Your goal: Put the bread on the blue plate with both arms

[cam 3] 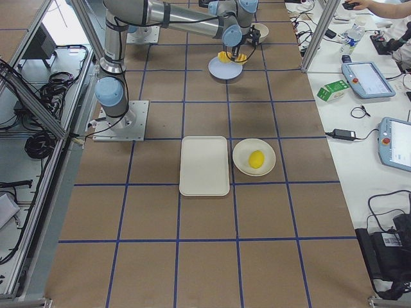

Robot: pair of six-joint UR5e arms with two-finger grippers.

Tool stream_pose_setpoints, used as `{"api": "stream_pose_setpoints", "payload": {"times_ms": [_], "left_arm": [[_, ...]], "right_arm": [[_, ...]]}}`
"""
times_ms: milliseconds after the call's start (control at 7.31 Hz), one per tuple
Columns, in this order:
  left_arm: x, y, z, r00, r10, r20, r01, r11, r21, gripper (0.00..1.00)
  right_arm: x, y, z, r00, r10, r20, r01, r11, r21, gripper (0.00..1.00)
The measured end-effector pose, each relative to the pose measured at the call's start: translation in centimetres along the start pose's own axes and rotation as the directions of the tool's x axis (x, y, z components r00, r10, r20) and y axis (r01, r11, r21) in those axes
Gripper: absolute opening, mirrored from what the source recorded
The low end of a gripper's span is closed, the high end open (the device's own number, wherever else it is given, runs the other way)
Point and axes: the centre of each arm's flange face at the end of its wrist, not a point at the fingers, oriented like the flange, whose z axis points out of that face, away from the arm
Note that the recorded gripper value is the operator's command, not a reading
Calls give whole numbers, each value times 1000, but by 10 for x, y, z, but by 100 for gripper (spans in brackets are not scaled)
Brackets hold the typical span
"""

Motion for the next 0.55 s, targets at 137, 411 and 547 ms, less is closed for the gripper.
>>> {"api": "stream_pose_setpoints", "payload": {"times_ms": [137,411,547], "left_arm": [[12,-1,-43,998,-11,61,12,1000,-26,100],[25,19,-122,976,-20,219,41,995,-89,100],[26,34,-151,953,-13,302,47,993,-105,100]], "right_arm": [[-19,5,23,1000,15,-3,-15,1000,-9,0],[-46,18,59,999,37,-10,-37,999,-16,30],[-55,27,76,999,35,-16,-35,999,-13,70]]}}
